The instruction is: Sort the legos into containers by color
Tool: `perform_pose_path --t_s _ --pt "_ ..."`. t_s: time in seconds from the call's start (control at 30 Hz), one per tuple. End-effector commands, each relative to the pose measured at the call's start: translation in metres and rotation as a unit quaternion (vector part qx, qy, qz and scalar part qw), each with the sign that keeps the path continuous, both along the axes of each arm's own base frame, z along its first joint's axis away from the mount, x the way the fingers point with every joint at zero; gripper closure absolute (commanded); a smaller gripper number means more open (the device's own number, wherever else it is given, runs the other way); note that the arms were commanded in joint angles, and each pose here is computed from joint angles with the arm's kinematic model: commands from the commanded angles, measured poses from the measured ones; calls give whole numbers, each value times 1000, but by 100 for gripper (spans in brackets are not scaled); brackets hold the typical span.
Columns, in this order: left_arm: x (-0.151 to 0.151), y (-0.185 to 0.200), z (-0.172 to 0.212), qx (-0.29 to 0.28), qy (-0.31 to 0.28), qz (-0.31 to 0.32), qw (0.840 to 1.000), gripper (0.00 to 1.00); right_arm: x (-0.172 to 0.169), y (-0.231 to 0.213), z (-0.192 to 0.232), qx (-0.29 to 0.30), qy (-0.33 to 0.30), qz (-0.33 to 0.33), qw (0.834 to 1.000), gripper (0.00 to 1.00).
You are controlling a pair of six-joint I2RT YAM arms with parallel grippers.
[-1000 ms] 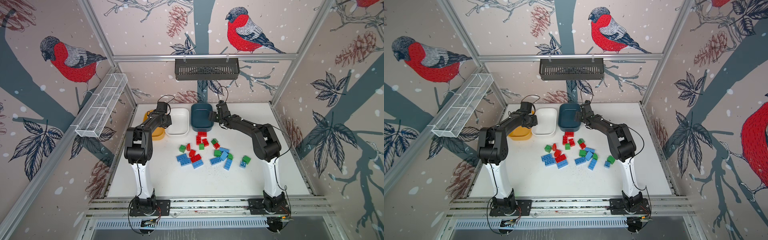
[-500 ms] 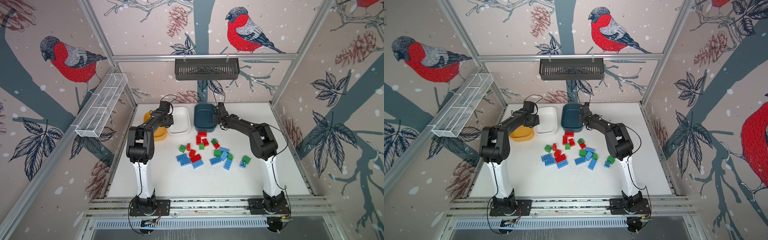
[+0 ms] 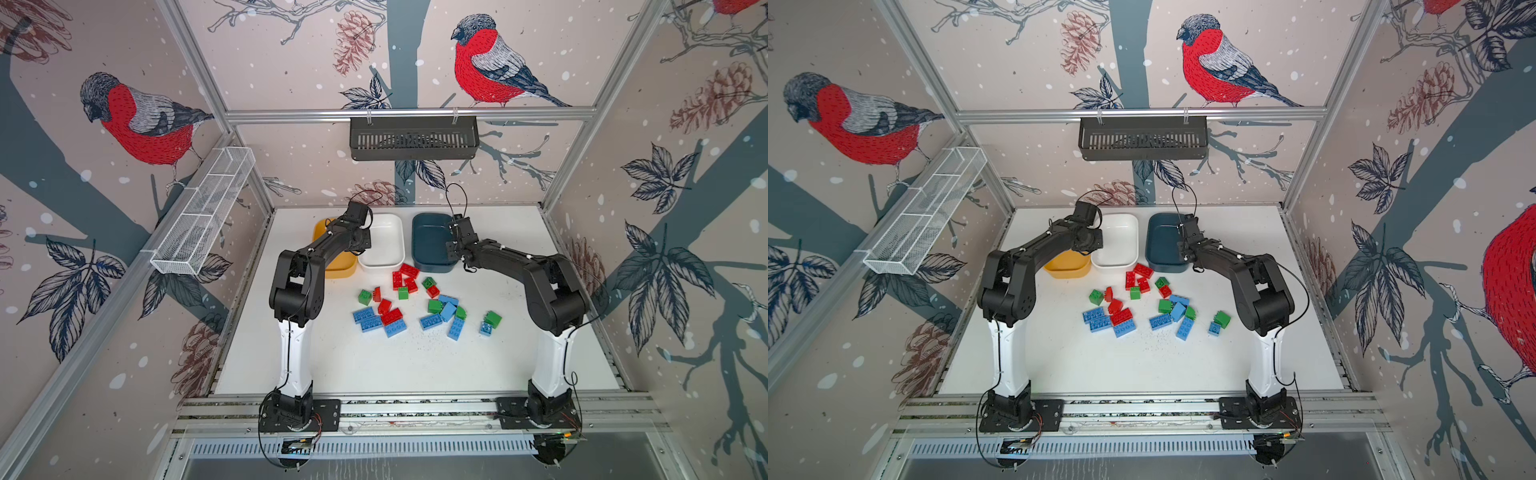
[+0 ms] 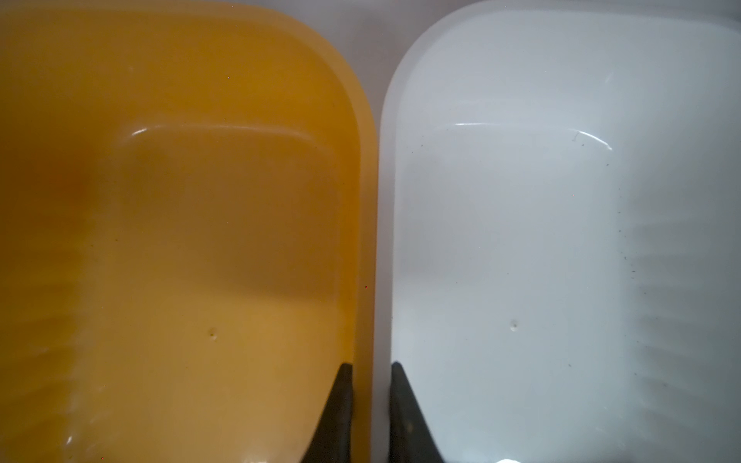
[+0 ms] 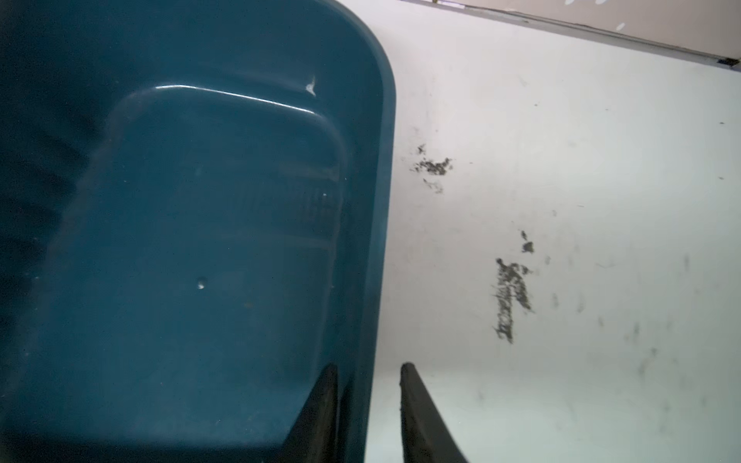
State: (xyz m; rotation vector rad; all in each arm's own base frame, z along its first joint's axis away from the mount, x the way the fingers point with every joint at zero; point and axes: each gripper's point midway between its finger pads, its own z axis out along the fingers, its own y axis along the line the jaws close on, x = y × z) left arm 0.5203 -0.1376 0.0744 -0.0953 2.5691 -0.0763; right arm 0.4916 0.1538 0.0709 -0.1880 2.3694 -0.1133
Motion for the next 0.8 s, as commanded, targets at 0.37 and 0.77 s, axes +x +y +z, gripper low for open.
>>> perform_pose_path --t_s 0.37,0.77 --pt "-18 -90 1 -7 4 -33 999 84 -19 -67 23 -25 -29 30 999 71" --pt "-21 -92 -6 3 17 0 1000 76 -22 -75 18 1 -22 -18 1000 71"
